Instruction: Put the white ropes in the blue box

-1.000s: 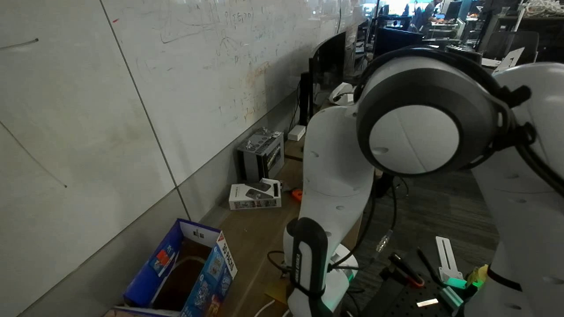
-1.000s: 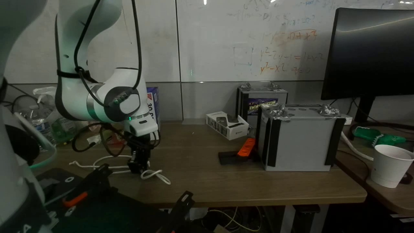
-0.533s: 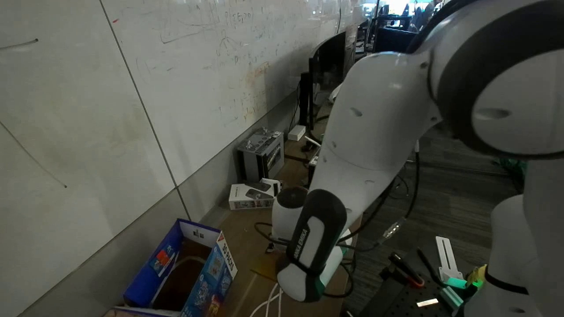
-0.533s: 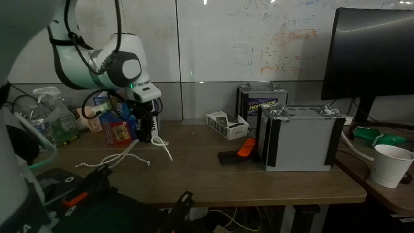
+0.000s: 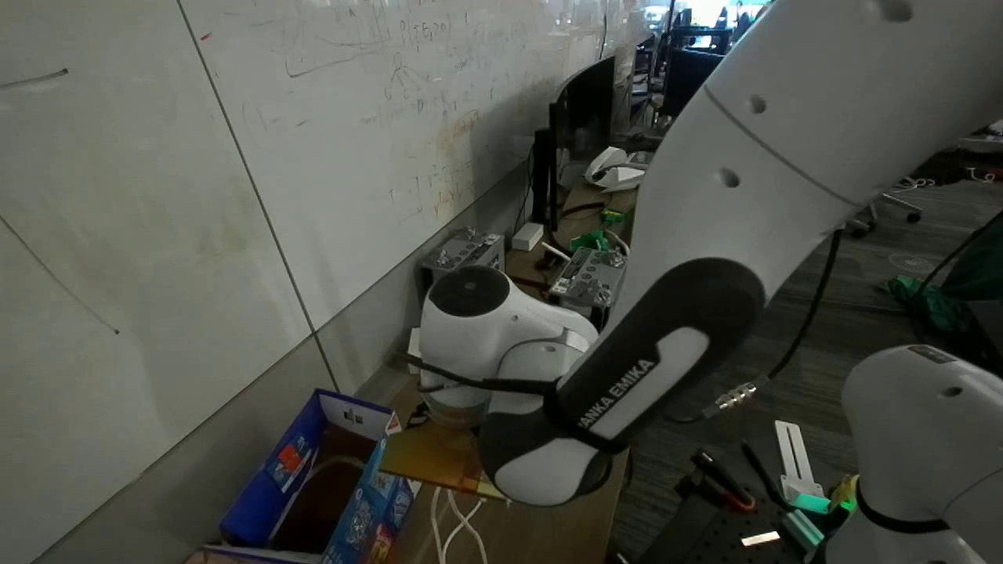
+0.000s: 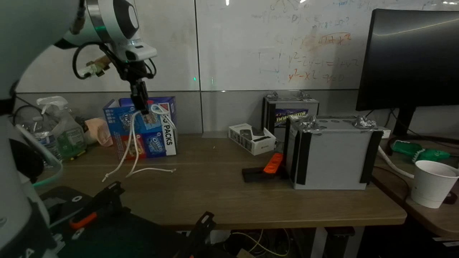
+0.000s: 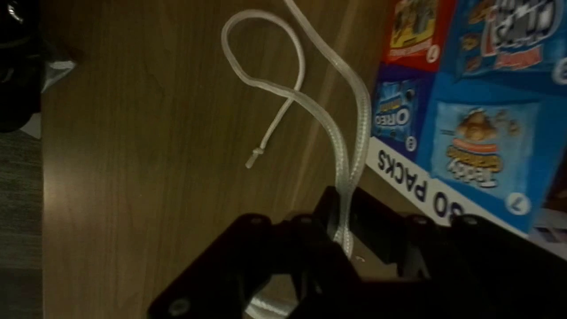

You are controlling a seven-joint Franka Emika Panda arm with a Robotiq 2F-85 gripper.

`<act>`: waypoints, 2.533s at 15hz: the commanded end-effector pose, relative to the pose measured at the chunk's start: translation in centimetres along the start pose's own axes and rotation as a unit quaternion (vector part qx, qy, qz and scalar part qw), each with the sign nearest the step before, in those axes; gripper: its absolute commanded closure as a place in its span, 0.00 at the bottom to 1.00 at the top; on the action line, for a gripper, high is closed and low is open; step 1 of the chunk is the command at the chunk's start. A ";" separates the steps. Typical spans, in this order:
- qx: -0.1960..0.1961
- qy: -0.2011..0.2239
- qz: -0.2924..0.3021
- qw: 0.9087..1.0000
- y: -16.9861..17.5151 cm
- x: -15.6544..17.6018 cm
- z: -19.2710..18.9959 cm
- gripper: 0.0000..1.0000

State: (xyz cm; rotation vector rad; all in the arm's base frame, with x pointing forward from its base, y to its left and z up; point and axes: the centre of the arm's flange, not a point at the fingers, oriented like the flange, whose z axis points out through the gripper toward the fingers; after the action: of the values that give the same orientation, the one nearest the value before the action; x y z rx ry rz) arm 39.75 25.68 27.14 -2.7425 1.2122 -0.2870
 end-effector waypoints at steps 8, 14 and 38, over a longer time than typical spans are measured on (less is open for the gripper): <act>0.128 0.073 0.053 0.988 -11.1 -7.5 -24.2 0.96; 0.216 0.154 0.108 0.958 -13.8 -10.5 -35.6 0.96; 0.195 0.234 0.123 0.945 -20.3 -4.5 -30.5 0.96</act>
State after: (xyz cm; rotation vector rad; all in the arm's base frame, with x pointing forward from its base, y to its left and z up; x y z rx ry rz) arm 43.18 40.28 60.62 -2.1827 1.4453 -1.1472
